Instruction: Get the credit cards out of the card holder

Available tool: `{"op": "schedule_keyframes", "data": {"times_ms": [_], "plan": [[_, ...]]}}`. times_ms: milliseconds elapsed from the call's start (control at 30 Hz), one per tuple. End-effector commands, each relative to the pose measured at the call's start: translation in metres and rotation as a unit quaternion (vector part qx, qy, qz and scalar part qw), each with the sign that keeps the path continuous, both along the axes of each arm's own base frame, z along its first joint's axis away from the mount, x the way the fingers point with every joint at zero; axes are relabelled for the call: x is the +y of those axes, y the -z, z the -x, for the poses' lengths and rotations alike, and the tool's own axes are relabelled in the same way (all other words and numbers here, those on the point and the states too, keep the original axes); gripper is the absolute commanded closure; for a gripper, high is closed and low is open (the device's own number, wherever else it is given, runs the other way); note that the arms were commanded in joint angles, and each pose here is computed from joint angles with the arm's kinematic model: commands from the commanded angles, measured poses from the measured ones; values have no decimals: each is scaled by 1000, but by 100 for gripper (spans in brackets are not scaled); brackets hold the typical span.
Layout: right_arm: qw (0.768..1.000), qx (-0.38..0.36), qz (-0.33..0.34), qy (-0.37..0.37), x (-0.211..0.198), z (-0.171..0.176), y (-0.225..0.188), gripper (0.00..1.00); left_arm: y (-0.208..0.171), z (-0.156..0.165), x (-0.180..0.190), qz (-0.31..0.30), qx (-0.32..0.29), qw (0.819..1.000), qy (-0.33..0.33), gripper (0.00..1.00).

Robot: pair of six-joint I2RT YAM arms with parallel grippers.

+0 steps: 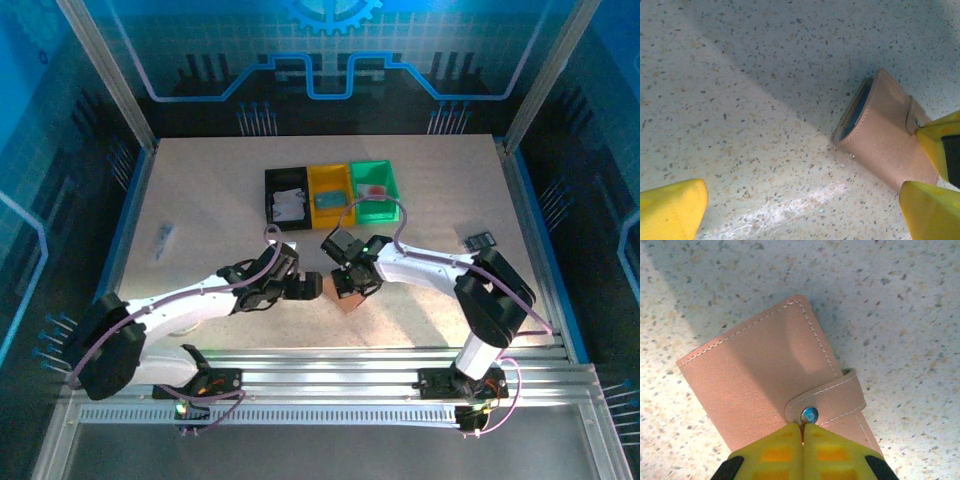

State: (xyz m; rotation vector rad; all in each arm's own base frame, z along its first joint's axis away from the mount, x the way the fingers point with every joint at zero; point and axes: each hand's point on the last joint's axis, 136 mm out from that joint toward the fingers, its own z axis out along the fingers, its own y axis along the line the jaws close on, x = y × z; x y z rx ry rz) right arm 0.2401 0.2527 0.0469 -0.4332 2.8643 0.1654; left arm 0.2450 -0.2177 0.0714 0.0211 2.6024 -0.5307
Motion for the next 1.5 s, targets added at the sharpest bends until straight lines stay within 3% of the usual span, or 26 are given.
{"op": "schedule_keyframes", "data": {"times_ms": [0, 633, 1000, 1467], "plan": [[999, 25, -23, 0, 2, 12, -4, 100, -3, -5, -10, -3, -6, 1000, 5, 1], [996, 35, -77, -4, 17, 18, -9, 100, 29, 1, -23, -53, 37, 998, 17, 8], [995, 31, -92, 1, 15, 16, -15, 100, 47, 2, -25, -66, 56, 996, 21, 19], [992, 41, -122, 12, 11, 18, -16, 100, 70, 6, -22, -95, 82, 992, 22, 21]]}}
